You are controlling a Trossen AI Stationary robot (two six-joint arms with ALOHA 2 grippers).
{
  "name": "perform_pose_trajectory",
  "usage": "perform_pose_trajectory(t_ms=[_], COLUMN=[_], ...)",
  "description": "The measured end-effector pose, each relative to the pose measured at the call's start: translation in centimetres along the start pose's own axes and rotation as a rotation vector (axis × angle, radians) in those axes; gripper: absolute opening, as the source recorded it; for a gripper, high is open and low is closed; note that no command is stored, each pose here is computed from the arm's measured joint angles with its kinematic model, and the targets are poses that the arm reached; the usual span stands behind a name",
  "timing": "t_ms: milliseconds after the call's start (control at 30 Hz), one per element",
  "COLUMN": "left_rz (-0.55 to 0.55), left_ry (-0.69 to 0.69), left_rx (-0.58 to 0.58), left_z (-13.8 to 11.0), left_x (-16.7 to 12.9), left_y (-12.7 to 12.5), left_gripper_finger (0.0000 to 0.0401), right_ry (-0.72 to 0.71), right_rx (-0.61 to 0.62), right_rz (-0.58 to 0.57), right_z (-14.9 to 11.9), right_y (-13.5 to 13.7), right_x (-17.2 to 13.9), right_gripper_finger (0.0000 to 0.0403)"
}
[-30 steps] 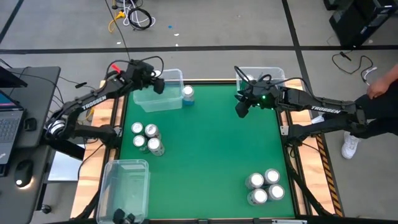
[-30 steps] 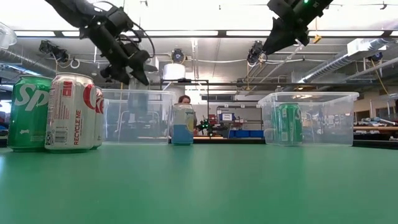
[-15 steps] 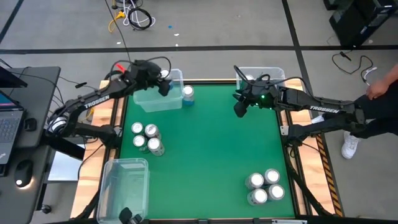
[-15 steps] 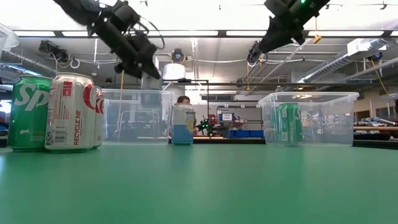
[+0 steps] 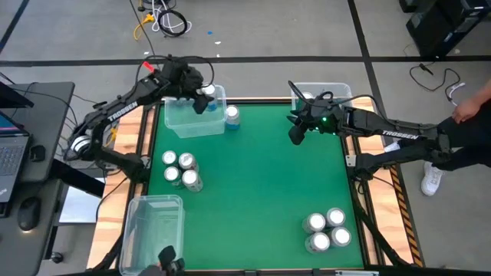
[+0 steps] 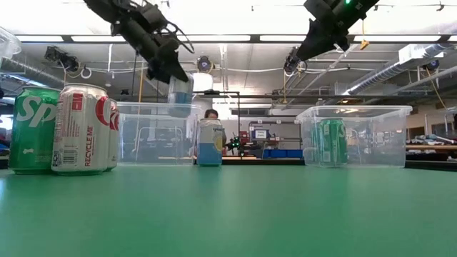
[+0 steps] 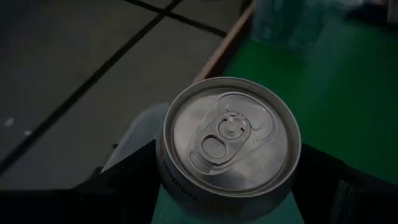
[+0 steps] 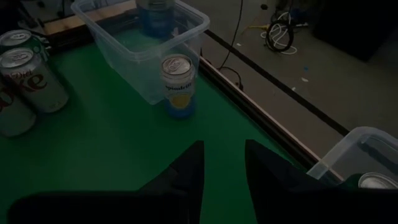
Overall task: Sort soda cans
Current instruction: Put the blue white soda can into the top left transparent bin
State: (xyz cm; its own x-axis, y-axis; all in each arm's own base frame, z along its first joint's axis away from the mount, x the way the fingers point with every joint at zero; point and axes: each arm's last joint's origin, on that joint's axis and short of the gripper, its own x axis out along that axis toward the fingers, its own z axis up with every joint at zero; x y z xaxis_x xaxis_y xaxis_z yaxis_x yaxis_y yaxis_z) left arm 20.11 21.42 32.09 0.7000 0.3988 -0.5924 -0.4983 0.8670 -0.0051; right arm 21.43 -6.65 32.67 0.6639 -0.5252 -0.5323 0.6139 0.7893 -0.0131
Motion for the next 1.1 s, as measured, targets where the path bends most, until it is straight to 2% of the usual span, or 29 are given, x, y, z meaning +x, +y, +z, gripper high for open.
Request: perform_pose_trajectory(t_ms=[133, 267, 433, 667, 867, 1100], left_rz=[0.005, -0.005, -0.018, -0.170, -0.284, -0.356], left_ry=[0.025, 0.009, -0.058, -0.161, -0.180, -0.174], left_rx=[-0.087, -0.083, -0.060, -0.032, -0.025, 0.057], left_z=[-0.8, -0.6, 0.2, 1.1, 1.3, 1.4], left_x=[1.7, 2.3, 1.1, -1.4, -2.2, -1.8], left_y=[0.4, 0.1, -0.3, -1.3, -2.4, -4.6], left_gripper_finger=[0.0289, 0.0289, 0.0289, 0.0289, 0.0289, 0.0289], right_ry=[-0.002, -0.049, -0.201, -0.356, -0.378, -0.430], right_rx=[0.001, 0.004, -0.045, -0.070, -0.088, -0.085], right_rz=[0.000, 0.050, 0.157, 0.348, 0.360, 0.385], right_z=[0.0, 0.6, 2.3, 3.4, 2.6, 3.8], right_y=[0.0, 0.6, 2.2, 2.3, 3.3, 4.9], right_x=[0.0, 0.8, 4.3, 9.6, 12.7, 14.4], right_gripper_finger=[0.0103, 0.0103, 0.0103, 0.0115, 0.0163, 0.0258])
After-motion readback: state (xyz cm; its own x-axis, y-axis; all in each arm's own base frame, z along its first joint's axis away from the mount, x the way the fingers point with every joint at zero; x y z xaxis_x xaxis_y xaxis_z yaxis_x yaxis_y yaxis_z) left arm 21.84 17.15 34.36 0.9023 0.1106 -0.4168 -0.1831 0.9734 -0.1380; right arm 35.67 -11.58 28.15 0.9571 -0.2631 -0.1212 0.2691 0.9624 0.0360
